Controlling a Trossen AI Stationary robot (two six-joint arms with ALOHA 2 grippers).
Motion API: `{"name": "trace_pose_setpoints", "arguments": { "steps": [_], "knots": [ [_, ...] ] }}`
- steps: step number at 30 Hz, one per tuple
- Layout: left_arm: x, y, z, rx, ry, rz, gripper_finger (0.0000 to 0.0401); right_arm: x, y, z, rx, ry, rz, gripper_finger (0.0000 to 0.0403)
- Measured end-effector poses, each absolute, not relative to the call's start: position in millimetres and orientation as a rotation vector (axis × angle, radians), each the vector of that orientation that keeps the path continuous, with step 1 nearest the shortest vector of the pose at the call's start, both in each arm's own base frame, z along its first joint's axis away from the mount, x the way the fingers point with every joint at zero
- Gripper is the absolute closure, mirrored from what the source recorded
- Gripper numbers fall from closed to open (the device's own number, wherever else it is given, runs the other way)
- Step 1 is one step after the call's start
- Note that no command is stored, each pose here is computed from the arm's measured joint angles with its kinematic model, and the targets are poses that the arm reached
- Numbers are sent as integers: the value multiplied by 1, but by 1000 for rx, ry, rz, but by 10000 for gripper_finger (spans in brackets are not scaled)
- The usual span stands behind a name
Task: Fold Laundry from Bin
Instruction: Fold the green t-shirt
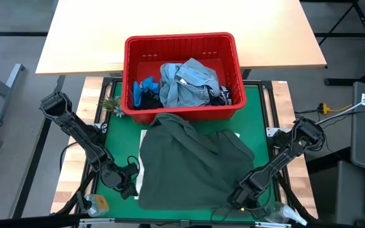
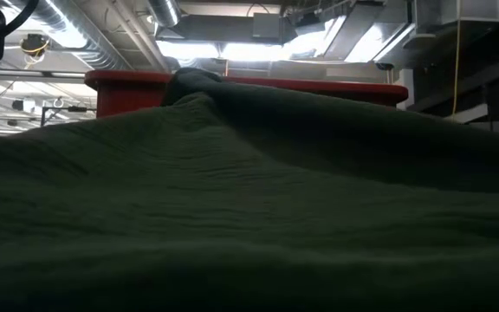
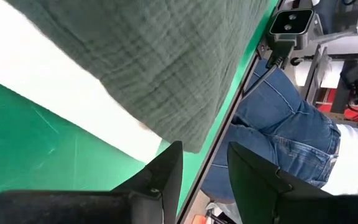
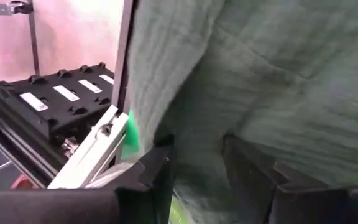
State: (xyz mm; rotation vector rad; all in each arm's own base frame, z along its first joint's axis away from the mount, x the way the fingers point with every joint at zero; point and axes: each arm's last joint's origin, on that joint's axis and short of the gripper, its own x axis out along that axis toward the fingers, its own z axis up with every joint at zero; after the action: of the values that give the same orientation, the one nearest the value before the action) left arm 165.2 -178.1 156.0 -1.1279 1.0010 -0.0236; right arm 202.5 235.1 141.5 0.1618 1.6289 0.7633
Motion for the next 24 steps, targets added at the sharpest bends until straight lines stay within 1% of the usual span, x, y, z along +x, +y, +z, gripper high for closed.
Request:
{"name": "trace_pose_setpoints", "arguments": {
  "steps": [6, 11, 16, 21, 24],
  "knots": [
    [165, -178, 156, -1126, 992, -19, 280, 204, 235, 149, 138, 1579, 744, 265],
    [166, -177, 156, -1062, 949, -30, 280, 205, 234, 172, 117, 1477, 754, 265],
    [168, -176, 157, -1016, 892, -28, 280, 203, 227, 201, 48, 1384, 690, 265],
    [170, -177, 160, -961, 814, -52, 280, 200, 215, 231, -101, 1270, 567, 265],
    [174, -175, 163, -900, 733, -49, 280, 200, 206, 242, -232, 1162, 406, 265]
  ]
}}
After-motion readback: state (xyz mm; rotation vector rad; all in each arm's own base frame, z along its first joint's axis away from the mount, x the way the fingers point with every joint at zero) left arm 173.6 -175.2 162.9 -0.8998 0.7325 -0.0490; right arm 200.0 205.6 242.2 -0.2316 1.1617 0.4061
